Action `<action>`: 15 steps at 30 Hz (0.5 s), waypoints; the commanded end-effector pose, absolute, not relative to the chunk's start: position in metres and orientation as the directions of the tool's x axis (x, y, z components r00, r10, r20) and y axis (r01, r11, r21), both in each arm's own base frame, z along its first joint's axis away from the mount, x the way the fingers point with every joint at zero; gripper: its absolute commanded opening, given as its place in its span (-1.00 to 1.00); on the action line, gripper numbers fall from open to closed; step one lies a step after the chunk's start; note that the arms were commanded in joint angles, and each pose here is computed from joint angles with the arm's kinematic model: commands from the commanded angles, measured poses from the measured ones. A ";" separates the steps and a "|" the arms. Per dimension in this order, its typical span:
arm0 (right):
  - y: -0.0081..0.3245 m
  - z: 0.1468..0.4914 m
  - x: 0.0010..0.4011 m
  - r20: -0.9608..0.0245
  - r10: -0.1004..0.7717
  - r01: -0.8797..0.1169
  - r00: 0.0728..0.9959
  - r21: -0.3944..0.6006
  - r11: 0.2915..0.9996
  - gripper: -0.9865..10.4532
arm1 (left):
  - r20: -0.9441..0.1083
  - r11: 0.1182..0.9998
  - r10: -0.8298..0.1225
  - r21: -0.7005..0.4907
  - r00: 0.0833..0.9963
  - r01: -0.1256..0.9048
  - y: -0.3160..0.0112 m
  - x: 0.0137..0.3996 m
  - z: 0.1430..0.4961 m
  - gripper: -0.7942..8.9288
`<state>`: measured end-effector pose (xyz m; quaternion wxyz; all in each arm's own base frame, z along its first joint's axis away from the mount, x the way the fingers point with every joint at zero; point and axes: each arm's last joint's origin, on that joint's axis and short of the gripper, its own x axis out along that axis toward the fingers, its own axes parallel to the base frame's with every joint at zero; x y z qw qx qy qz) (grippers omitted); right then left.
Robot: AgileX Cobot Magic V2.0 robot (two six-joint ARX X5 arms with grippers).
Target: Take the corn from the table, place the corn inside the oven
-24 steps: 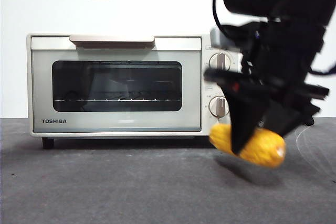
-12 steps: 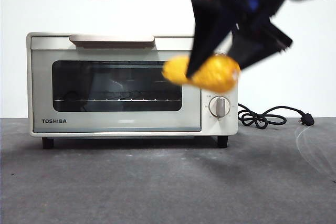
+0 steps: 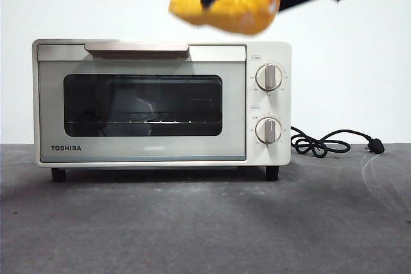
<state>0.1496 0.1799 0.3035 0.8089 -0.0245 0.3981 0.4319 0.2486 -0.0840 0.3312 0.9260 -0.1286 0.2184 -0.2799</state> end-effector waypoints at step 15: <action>0.148 0.344 0.121 -0.502 0.772 -0.735 0.391 0.335 0.590 -0.85 | -0.498 0.851 -0.521 -0.250 0.693 0.461 -0.111 0.263 0.296 -0.85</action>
